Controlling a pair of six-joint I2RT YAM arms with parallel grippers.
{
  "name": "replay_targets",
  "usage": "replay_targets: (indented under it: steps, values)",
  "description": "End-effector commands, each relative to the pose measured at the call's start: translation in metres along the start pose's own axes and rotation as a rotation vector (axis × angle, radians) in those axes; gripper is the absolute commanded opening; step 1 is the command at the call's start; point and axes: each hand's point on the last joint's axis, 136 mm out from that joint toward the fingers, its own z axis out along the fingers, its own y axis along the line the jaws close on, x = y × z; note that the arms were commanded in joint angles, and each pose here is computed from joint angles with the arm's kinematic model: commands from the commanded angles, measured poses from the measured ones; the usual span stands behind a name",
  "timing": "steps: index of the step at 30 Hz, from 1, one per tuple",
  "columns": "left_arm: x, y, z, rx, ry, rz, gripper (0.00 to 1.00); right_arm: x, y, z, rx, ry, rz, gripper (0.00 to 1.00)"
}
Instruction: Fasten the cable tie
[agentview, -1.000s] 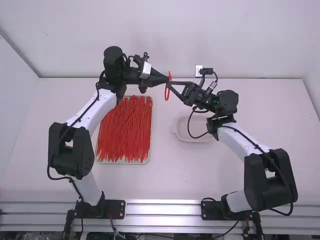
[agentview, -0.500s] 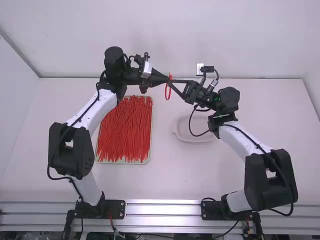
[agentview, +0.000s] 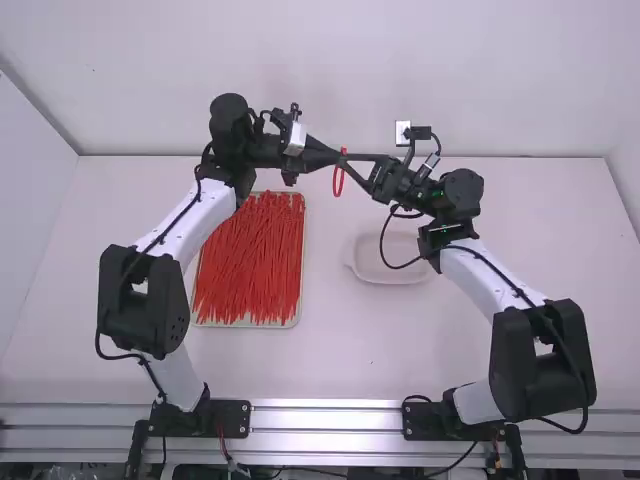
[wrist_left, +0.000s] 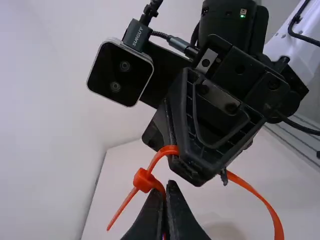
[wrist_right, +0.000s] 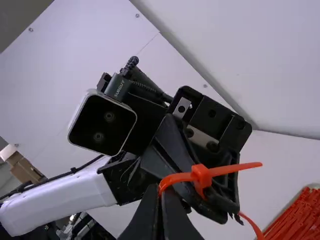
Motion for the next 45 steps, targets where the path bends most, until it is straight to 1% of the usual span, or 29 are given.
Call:
replay_targets:
  steps: [1,5,7,8,9,12,14,15,17,20,22,23,24,26,31,37,39,40,41,45]
  values:
    - [-0.002,-0.028,0.006,0.146,-0.035,-0.053,0.02,-0.034,-0.001,-0.004,0.035,-0.111,-0.049,0.0]
    - [-0.005,-0.025,0.002,0.138,-0.031,-0.07,0.02,-0.033,-0.002,-0.007,0.031,-0.091,-0.05,0.0]
    - [-0.007,-0.02,-0.005,0.119,-0.024,-0.089,0.02,-0.027,0.001,-0.006,0.016,-0.06,-0.039,0.05]
    - [-0.007,-0.02,-0.006,0.117,-0.023,-0.093,0.02,-0.027,0.001,-0.006,0.013,-0.056,-0.038,0.06]
    - [-0.007,-0.018,-0.01,0.108,-0.02,-0.099,0.02,-0.024,0.002,-0.006,0.009,-0.046,-0.027,0.1]
    - [-0.006,-0.014,-0.017,0.091,-0.014,-0.114,0.02,-0.021,0.004,-0.006,-0.001,-0.025,-0.023,0.11]
    - [-0.006,-0.012,-0.021,0.082,-0.011,-0.122,0.02,-0.019,0.004,-0.005,-0.006,-0.015,-0.013,0.2]
    - [-0.006,-0.012,-0.021,0.083,-0.011,-0.14,0.02,-0.018,0.006,-0.006,-0.012,-0.007,-0.004,0.29]
    - [-0.005,-0.012,-0.021,0.081,-0.01,-0.151,0.02,-0.018,0.006,-0.006,-0.013,-0.005,0.004,0.31]
    - [-0.005,-0.012,-0.022,0.08,-0.009,-0.17,0.02,-0.018,0.006,-0.006,-0.012,-0.008,0.004,0.33]
    - [-0.005,-0.014,-0.018,0.09,-0.011,-0.18,0.02,-0.018,0.007,-0.005,-0.014,-0.007,0.005,0.34]
    - [-0.004,-0.015,-0.017,0.093,-0.011,-0.188,0.02,-0.017,0.007,-0.003,-0.016,-0.007,0.007,0.38]
    - [-0.004,-0.015,-0.015,0.096,-0.012,-0.188,0.02,-0.016,0.008,-0.003,-0.017,-0.007,0.007,0.38]
    - [-0.005,-0.019,-0.009,0.112,-0.015,-0.193,0.02,-0.015,0.009,0.0,-0.02,-0.008,0.006,0.43]
    - [-0.006,-0.026,0.004,0.144,-0.023,-0.207,0.02,-0.017,0.009,0.001,-0.016,-0.026,0.006,0.47]
    - [-0.007,-0.029,0.009,0.158,-0.026,-0.207,0.02,-0.017,0.009,0.001,-0.017,-0.022,0.011,0.46]
    - [-0.007,-0.03,0.011,0.162,-0.027,-0.21,0.02,-0.017,0.009,0.001,-0.017,-0.022,0.01,0.29]
    - [-0.007,-0.03,0.011,0.163,-0.027,-0.213,0.02,-0.017,0.009,0.001,-0.017,-0.022,0.008,0.17]
    - [-0.007,-0.031,0.012,0.165,-0.027,-0.215,0.02,-0.017,0.009,0.001,-0.017,-0.021,0.006,0.0]
    - [-0.007,-0.031,0.012,0.166,-0.026,-0.223,0.02,-0.015,0.01,0.001,-0.023,-0.011,0.004,0.0]
